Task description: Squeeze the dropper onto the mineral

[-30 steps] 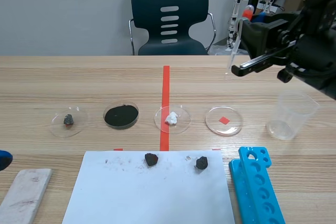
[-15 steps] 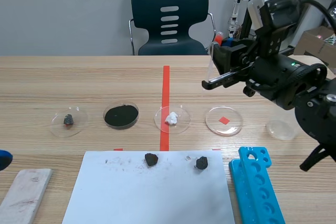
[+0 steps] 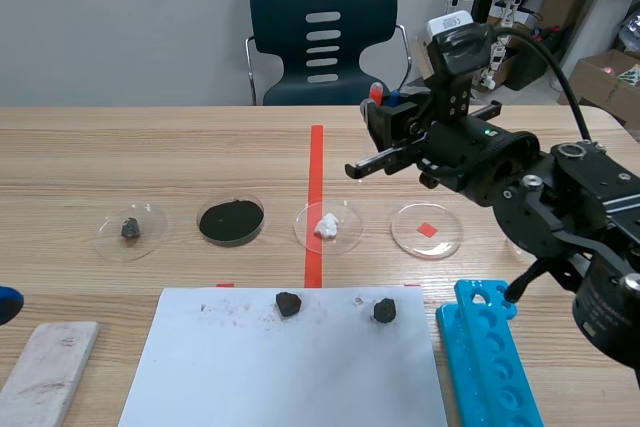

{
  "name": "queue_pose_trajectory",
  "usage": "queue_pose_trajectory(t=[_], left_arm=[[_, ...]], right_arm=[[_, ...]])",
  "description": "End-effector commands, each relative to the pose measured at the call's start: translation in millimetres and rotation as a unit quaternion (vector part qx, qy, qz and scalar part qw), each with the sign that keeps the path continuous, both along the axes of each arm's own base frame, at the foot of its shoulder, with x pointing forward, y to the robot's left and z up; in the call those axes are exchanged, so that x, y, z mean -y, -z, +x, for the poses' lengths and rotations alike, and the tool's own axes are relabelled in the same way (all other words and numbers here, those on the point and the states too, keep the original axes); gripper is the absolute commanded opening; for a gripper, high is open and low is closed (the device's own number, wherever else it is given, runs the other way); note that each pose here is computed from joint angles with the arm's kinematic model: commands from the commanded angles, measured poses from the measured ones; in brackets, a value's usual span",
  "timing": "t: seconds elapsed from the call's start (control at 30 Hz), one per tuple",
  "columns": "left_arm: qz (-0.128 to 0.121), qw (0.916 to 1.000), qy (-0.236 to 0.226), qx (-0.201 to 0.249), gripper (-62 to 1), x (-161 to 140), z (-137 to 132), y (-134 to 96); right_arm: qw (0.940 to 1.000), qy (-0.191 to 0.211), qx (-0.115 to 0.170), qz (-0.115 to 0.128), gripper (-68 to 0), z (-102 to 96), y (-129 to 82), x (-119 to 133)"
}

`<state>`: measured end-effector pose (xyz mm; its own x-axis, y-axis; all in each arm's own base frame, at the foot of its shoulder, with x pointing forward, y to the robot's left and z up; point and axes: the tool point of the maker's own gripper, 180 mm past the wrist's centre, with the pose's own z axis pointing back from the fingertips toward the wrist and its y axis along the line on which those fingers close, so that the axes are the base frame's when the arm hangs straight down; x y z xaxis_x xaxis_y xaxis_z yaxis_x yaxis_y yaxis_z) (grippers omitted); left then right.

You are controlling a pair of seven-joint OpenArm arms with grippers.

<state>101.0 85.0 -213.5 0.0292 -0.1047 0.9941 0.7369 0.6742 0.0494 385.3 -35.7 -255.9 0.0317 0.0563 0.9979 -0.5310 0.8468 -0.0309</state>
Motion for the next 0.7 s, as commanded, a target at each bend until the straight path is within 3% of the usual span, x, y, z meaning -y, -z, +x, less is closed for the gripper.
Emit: queue_pose_trajectory(t=[0.0, 0.47, 0.67], left_arm=[[-0.018, 0.9998, 0.002, 0.011, 1.4, 3.5, 1.7, -8.8], [-0.018, 0.9998, 0.002, 0.011, 1.4, 3.4, 1.7, -8.8], [-0.018, 0.9998, 0.002, 0.011, 1.4, 3.4, 1.7, -8.8]], right_arm=[[0.9996, -0.001, 0.027, 0.010, -58.2, 8.0, -18.0, -5.3], [0.9993, -0.032, 0.008, 0.018, -58.2, 5.0, -1.1, -41.4], [0.9991, -0.038, -0.003, 0.016, -58.2, 2.3, 5.9, -45.3]])
